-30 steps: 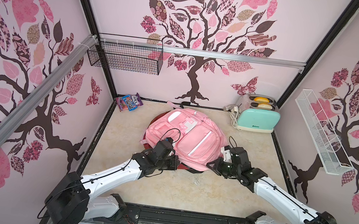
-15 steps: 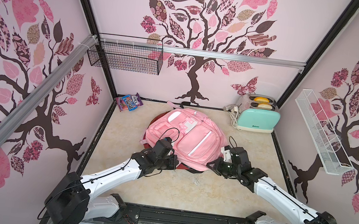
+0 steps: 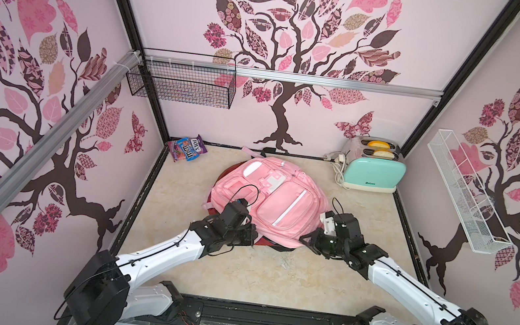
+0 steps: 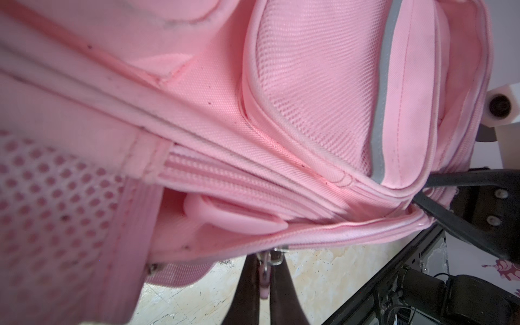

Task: Zip up the backpack
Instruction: Zip the zipper on the backpack.

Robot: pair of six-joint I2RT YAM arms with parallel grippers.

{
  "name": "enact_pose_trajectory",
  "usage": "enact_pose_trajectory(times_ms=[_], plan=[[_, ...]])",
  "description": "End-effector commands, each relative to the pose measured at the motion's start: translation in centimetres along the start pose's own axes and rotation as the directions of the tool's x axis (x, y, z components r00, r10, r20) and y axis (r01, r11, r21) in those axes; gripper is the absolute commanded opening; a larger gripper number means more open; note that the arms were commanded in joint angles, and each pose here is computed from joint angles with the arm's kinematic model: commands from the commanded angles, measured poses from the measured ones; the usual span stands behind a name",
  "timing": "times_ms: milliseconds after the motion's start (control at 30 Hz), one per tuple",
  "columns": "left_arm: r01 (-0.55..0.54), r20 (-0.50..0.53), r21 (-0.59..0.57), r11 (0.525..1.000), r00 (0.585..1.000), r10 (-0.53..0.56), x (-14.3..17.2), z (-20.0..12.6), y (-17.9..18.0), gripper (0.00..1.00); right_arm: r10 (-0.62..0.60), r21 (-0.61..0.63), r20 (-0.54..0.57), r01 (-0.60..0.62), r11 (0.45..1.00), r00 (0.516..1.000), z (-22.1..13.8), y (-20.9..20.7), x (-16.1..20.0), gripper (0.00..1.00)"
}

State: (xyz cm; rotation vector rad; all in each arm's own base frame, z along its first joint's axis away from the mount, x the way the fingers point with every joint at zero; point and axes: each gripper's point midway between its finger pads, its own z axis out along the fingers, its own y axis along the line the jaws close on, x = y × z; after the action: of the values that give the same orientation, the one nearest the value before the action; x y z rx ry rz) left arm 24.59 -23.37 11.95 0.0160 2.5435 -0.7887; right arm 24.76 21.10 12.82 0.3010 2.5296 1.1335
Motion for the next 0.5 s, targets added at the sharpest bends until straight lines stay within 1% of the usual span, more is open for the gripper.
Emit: enact_pose_trajectory(times_ms=[0, 467], plan=[[0.016, 0.079, -0.052, 0.999, 0.997, -0.012, -1.73, -0.65, 1.40, 0.00, -0.055, -0.029, 0.023, 0.056, 0.998, 0.998, -0.72, 0.86, -0.37, 0.00], [0.034, 0.080, -0.070, 0.997, 0.996, -0.028, -1.85, -0.64, 2.08, 0.00, -0.057, -0.031, 0.023, 0.058, 0.998, 0.998, -0.74, 0.86, -0.35, 0.00]])
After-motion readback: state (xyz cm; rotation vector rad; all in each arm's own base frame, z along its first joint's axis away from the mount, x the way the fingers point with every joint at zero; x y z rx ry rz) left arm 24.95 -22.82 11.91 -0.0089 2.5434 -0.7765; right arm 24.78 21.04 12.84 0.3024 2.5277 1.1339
